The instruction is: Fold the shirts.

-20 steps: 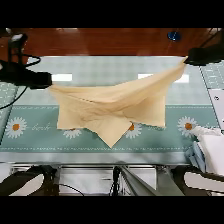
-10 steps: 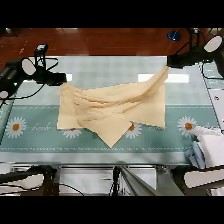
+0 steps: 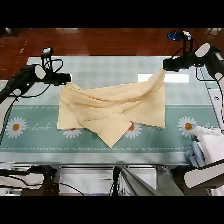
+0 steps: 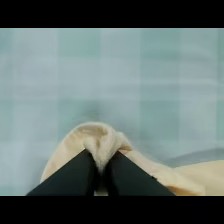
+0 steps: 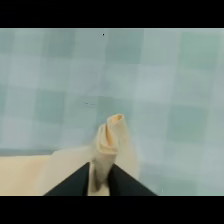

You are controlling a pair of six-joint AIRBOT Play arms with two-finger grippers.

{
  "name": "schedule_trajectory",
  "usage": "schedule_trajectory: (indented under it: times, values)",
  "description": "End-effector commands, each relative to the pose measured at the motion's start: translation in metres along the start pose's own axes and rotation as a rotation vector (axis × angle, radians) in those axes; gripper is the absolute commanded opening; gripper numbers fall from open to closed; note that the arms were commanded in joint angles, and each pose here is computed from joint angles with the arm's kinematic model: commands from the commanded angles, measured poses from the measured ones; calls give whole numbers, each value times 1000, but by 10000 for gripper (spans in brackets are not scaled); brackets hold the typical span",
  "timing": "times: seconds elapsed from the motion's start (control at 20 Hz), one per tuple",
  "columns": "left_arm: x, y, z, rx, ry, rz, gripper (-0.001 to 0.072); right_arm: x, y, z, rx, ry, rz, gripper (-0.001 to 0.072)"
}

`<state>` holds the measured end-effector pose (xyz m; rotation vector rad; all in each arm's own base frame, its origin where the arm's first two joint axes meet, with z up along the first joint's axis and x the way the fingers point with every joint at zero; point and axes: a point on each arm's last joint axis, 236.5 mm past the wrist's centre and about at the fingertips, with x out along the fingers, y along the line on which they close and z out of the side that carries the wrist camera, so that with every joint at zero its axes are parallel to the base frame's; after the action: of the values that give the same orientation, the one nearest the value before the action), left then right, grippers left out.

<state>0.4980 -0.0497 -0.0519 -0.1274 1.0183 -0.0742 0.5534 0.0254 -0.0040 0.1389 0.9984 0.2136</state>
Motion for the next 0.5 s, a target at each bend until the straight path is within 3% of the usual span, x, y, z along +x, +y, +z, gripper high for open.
schedule_trajectory:
  times: [0.0, 0.05, 0.1, 0.15, 0.25, 0.3, 0.35, 0.45]
  values:
    - [1, 4, 3, -5, -1, 5, 470, -1, 2, -5, 7, 26, 8, 331]
    - [-8, 9, 11, -2, 0, 15, 611, -13, 2, -5, -22, 42, -5, 370]
    - [-20, 21, 17, 18, 13, 46, 619, -29, -3, -5, -65, 60, -44, 407]
    - [-35, 42, 23, 68, 39, 106, 617, -50, -11, -9, -109, 98, -98, 463]
    - [-61, 91, 22, 122, 117, 221, 589, -93, -31, -27, -152, 195, -220, 480]
    - [-67, 108, 15, 115, 151, 225, 485, -111, -39, -39, -157, 251, -269, 480]
    - [-67, 119, 4, 83, 185, 194, 444, -124, -44, -48, -151, 288, -298, 479]
    - [-57, 114, -18, 35, 234, 31, 486, -133, -41, -52, -143, 303, -296, 476]
